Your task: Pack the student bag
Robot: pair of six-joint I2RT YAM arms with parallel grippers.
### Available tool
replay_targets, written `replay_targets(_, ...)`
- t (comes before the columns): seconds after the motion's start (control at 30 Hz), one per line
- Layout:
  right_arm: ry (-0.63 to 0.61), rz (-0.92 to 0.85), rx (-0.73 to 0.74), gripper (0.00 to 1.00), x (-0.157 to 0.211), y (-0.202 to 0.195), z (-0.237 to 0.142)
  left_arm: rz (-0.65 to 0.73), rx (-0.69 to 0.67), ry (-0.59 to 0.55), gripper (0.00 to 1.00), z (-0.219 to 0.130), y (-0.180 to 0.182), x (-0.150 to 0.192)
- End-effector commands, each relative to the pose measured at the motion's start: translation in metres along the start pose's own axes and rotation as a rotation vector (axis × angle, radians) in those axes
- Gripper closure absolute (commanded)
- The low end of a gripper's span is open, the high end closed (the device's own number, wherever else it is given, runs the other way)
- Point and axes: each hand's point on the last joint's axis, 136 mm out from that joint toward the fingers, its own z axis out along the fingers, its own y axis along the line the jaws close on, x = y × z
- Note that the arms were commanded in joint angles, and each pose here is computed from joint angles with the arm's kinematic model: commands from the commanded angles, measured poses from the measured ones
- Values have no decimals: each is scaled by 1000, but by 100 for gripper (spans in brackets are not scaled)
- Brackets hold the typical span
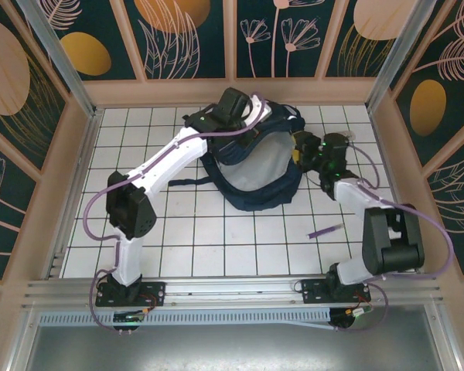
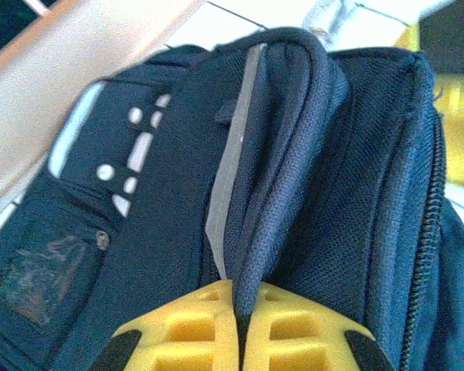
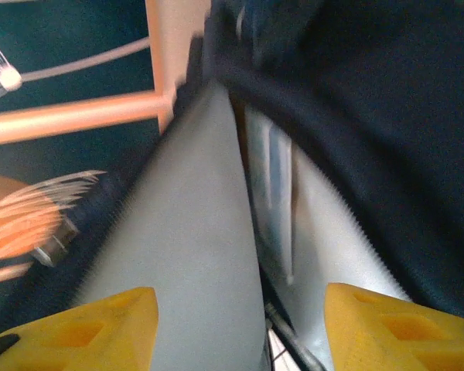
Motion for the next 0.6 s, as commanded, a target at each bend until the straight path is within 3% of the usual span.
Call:
replay_targets(0.0,26,-143,74,42,-4,-11,-27,87,100,-81,100,-28,-19,-5)
replay_targets(0.03,8,-183,85,41,-9,-9,-34,82,123,-86,93,-29,-24,-2)
replay_targets(0.1,-44,-269,128,41,-23,-7,-46,63,164,-120,53,-34,-31,-1)
replay_targets(0.2,-48,-388,146,41,-34,2,-50,-23,138,-193,22,-45,-18,-10)
replay_targets(0.23,-32,-432,148,42,-34,6,-47,-72,119,-213,2,-48,-6,-13)
replay_targets(0.4,124,-667,263,46,-23,0,-13,-315,105,-276,1,-43,68,0)
replay_targets(0.57,237,-708,325,46,-6,-34,19,-328,-48,-179,1,16,121,61)
